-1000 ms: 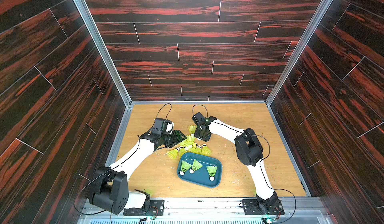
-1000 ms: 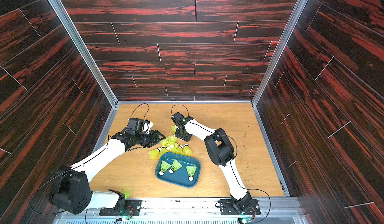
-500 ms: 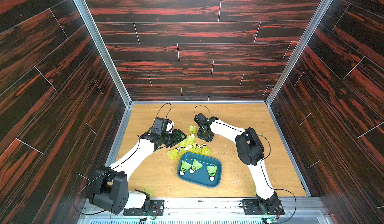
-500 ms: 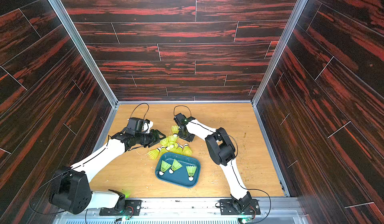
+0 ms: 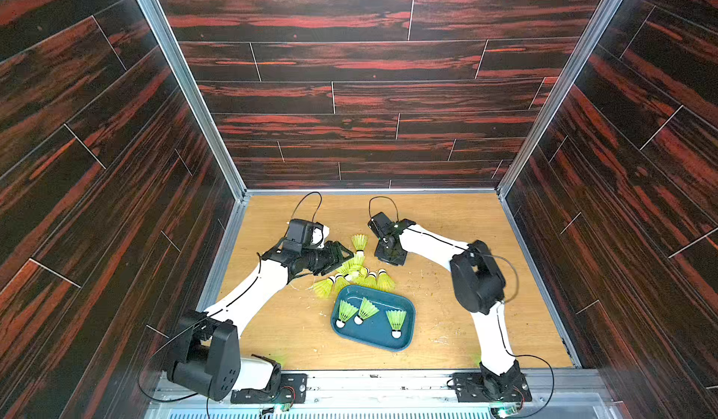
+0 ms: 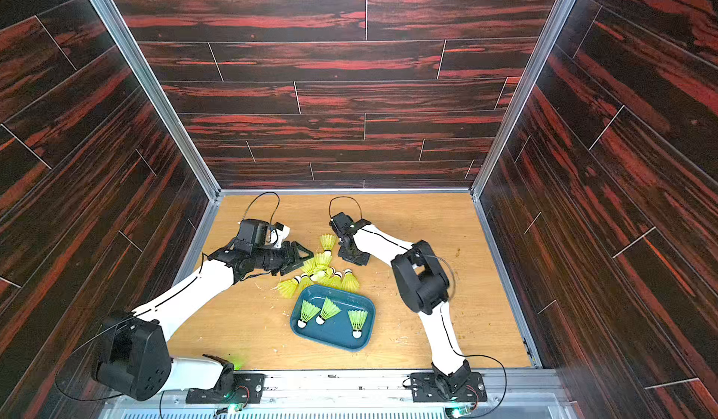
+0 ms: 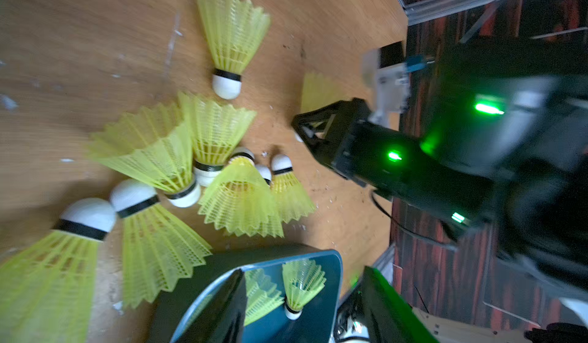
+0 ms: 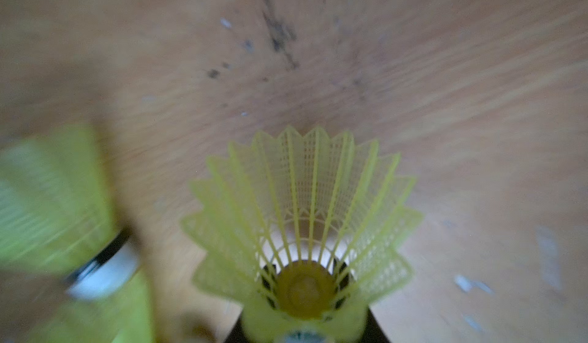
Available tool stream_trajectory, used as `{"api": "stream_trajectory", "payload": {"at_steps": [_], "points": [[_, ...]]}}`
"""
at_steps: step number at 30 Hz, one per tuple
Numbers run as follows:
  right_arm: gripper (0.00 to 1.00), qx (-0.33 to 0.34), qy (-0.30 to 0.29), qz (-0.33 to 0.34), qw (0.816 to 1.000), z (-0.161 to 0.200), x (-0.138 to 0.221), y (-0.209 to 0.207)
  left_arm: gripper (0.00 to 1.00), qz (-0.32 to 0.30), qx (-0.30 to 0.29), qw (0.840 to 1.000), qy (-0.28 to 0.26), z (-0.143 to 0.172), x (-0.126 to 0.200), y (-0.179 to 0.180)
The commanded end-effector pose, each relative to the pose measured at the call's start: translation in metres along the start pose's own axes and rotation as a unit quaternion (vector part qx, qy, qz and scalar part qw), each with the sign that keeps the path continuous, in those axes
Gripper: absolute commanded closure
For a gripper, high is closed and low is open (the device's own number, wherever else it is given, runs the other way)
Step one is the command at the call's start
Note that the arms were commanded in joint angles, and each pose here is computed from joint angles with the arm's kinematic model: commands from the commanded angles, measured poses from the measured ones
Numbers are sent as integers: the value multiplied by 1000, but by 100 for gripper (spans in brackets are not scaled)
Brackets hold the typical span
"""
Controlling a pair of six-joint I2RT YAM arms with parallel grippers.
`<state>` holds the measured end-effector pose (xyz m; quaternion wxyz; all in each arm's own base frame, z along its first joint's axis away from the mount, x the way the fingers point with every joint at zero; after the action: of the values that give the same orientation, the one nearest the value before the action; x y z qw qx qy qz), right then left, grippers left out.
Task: Put the shuttlecocks into the storage box
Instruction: Pick up the shuttlecock at the center of the board, then place the shuttlecock in the storage box.
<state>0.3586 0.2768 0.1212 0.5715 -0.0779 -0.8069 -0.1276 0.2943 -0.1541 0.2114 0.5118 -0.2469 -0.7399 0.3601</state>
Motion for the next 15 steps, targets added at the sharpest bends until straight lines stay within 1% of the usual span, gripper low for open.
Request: {"api": "stream_trajectory", "payload": {"at_steps": [1, 3, 6, 11, 15], "points": [[87, 35, -33, -16, 999, 9, 52, 1, 38, 19, -17, 1000, 12, 9, 7, -10], [87, 44, -35, -26, 998, 20, 71, -1, 38, 13, -25, 999, 20, 16, 10, -12], [87, 61, -30, -41, 997, 46, 99, -6, 39, -4, -41, 999, 32, 29, 15, -13], [87, 82, 2, -60, 995, 103, 135, -18, 39, -29, -68, 996, 43, 53, 21, -13], [87, 91, 33, -65, 993, 145, 154, -32, 39, -48, -86, 994, 57, 72, 26, -11]]}}
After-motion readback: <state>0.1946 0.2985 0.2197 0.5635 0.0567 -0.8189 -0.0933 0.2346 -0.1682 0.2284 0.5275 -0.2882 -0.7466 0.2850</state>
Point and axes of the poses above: each gripper's point midway between its finger pads, its own x axis back along the fingers, its own y axis along the line the jaws close on, z = x × y, the point moved 7 cm from there along x, back along the fingers, and after that the axes turned 1 degree about -x, right-handed, at the moved point
